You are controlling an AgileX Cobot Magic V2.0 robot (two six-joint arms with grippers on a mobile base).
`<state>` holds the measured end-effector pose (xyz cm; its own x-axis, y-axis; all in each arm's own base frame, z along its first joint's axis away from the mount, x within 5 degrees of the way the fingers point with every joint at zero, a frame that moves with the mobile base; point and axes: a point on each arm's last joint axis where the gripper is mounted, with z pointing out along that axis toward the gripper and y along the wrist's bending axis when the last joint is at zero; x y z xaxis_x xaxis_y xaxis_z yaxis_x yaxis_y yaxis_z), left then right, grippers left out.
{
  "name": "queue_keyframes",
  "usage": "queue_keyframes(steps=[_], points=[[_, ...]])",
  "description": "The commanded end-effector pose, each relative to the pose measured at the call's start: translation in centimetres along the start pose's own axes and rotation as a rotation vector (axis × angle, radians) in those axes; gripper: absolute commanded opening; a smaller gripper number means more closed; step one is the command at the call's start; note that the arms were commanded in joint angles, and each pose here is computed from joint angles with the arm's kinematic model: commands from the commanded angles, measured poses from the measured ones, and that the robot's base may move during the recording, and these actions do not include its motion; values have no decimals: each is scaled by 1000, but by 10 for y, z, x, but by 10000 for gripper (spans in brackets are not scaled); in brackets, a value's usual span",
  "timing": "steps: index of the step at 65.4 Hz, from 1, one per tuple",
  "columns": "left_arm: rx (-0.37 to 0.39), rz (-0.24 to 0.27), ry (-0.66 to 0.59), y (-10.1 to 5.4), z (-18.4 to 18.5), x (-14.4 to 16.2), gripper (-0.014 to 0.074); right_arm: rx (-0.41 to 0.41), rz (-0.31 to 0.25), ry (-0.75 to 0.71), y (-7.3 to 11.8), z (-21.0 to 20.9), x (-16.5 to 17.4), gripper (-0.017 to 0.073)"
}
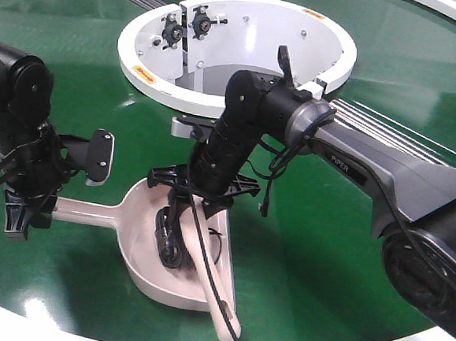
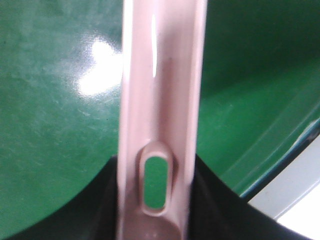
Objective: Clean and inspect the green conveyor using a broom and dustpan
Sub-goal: 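Sweep the black cable into the dustpan with the right-held brush, then lift the brush away and lower it back onto the belt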
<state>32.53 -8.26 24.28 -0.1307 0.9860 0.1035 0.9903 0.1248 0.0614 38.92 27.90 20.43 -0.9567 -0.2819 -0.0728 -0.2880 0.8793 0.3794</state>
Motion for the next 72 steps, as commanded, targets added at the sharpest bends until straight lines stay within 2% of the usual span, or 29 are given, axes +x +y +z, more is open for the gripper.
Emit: queue_keyframes(steps=[1, 20, 35, 44, 57, 72], points=[[-56, -24, -48, -3, -22, 0, -6, -50, -30, -51, 19, -48, 6, -3], [-56, -24, -48, -3, -22, 0, -6, -47, -76, -140, 30, -89, 16, -3], [-56, -24, -48, -3, -22, 0, -6, 64, -130, -279, 28, -143, 30, -3], [-56, -24, -48, -3, -22, 0, -6, 111, -115, -366, 15, -180, 37, -3], [-56, -24, -48, -3, -22, 0, -6, 134, -77, -453, -11, -218, 44, -3], [-55, -24, -47, -3, -22, 0, -6, 212, -5, -405, -61, -219, 52, -3]])
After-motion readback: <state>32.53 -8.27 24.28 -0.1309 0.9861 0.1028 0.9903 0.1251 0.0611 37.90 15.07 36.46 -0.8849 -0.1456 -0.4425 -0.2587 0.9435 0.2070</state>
